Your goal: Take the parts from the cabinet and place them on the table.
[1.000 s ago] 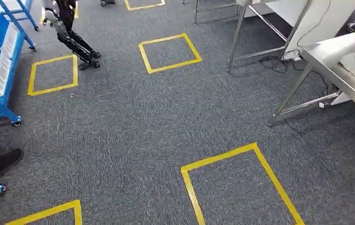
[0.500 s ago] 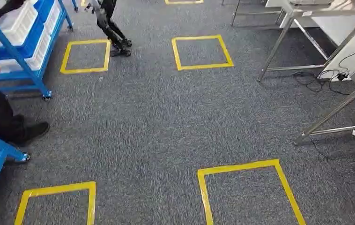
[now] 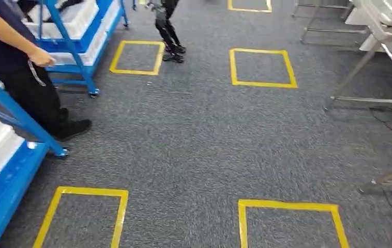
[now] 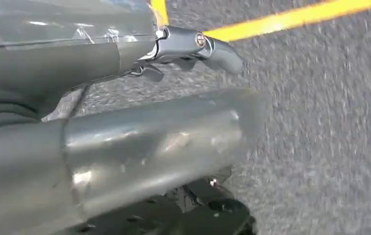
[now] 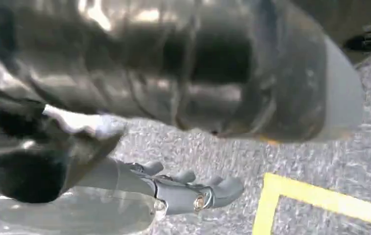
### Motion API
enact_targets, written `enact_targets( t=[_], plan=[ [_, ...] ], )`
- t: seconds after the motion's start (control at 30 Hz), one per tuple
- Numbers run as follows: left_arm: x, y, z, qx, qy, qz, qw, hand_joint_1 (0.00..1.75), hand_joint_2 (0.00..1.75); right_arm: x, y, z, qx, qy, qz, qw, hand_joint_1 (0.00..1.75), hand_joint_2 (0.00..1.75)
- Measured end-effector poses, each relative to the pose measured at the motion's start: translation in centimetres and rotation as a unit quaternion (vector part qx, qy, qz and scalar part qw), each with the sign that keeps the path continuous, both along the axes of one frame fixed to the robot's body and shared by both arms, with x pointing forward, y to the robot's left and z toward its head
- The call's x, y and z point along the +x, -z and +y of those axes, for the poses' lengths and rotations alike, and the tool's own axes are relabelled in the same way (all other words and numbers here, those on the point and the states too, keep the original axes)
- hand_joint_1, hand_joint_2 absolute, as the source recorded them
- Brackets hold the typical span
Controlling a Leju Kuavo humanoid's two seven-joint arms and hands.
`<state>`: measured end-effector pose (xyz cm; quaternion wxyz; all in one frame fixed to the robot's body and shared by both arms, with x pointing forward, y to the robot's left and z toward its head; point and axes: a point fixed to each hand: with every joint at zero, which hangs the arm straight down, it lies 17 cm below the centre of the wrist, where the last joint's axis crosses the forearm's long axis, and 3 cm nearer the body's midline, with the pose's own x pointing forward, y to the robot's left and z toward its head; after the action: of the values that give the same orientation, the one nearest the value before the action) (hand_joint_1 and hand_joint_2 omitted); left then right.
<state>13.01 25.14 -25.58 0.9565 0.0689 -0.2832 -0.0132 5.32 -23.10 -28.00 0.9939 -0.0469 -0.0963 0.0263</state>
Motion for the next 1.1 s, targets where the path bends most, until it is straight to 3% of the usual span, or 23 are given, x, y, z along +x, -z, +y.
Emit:
enact_targets(
  t=[0.77, 1.1],
  plan=[
    [0.1, 0.0, 2.0, 0.019, -0.001, -0.003, 1.000, 0.00, 0.00, 0.6, -0.1, 0.9, 0.014, -0.002, -0.005, 1.000, 0.00, 0.00],
    [-0.1, 0.0, 5.1, 0.044, 0.000, -0.004, 0.999, 0.00, 0.00, 0.7, -0.3, 2.7, 0.031, -0.006, -0.004, 0.999, 0.00, 0.00]
  ],
)
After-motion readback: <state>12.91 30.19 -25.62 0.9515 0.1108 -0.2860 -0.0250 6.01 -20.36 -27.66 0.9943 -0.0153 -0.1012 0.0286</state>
